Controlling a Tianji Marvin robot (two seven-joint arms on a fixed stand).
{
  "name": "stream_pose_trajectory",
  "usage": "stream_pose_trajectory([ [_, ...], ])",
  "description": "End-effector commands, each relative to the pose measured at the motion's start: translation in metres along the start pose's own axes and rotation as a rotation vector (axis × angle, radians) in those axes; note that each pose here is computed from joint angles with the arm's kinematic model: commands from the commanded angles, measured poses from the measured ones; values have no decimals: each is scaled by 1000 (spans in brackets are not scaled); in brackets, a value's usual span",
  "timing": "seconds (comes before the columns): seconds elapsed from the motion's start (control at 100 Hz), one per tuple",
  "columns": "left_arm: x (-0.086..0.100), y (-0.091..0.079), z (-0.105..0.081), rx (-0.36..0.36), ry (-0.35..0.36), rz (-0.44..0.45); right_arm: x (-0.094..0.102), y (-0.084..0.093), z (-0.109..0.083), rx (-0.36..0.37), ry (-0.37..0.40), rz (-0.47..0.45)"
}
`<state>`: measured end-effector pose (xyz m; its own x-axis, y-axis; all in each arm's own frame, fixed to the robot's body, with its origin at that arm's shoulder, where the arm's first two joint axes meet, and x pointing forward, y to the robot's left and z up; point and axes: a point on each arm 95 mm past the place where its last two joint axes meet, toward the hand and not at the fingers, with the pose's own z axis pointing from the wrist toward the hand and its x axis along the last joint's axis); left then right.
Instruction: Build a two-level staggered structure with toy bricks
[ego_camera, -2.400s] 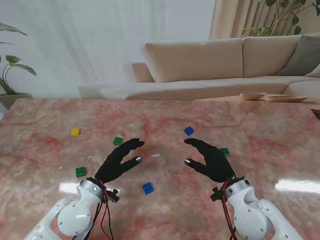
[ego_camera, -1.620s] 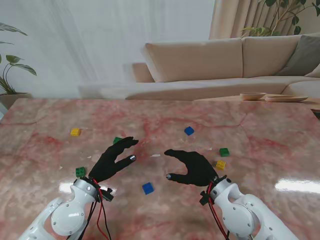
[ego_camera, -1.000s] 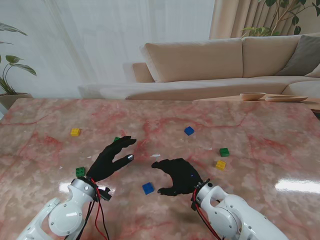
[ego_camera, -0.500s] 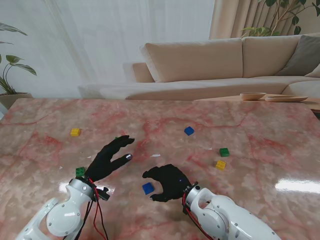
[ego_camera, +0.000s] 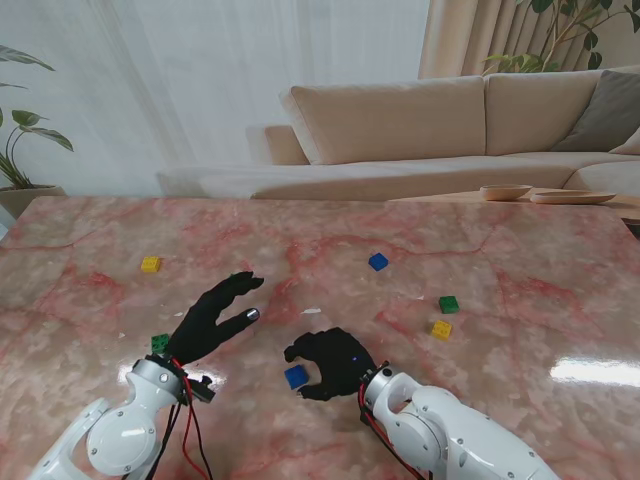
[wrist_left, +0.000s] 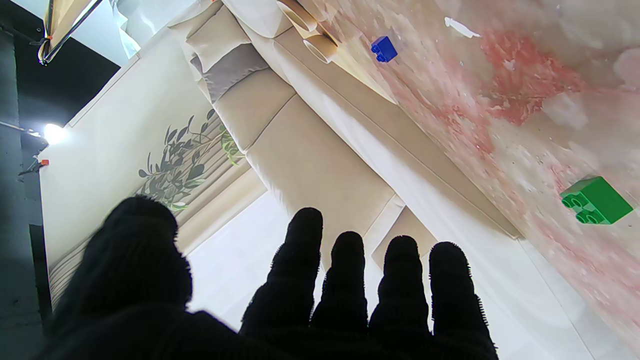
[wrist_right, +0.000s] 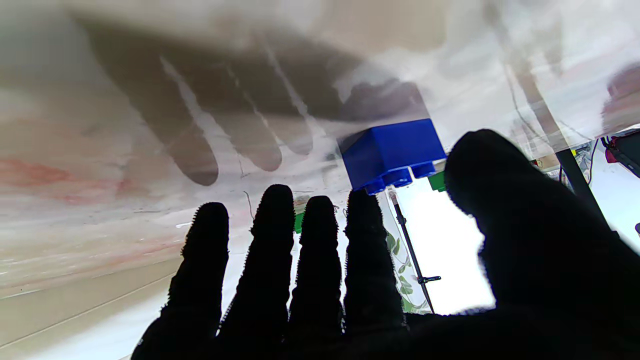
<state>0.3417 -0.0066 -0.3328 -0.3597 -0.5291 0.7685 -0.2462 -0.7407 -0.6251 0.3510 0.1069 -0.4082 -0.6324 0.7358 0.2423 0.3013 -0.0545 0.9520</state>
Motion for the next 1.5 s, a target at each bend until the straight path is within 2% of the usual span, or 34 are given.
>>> stream_pose_trajectory([
  [0.0,0,2,-3,-4,-6,0,-2,-8,-1,25,-18,1],
  [0.34,0,2,-3,-7,-6,-2,-6,-13,1,30,-41,-11],
  [0.98,-1,0,-6,-7,-16,-1,-8,-17,11,-2,-25,-18],
  [1.3,0,0,-7,-10,-18,-1,-12,-6,13,-36,-51,0],
  [1.49,0,0,-7,-14,-19,0,-19,2,13,-63,-107,-5],
])
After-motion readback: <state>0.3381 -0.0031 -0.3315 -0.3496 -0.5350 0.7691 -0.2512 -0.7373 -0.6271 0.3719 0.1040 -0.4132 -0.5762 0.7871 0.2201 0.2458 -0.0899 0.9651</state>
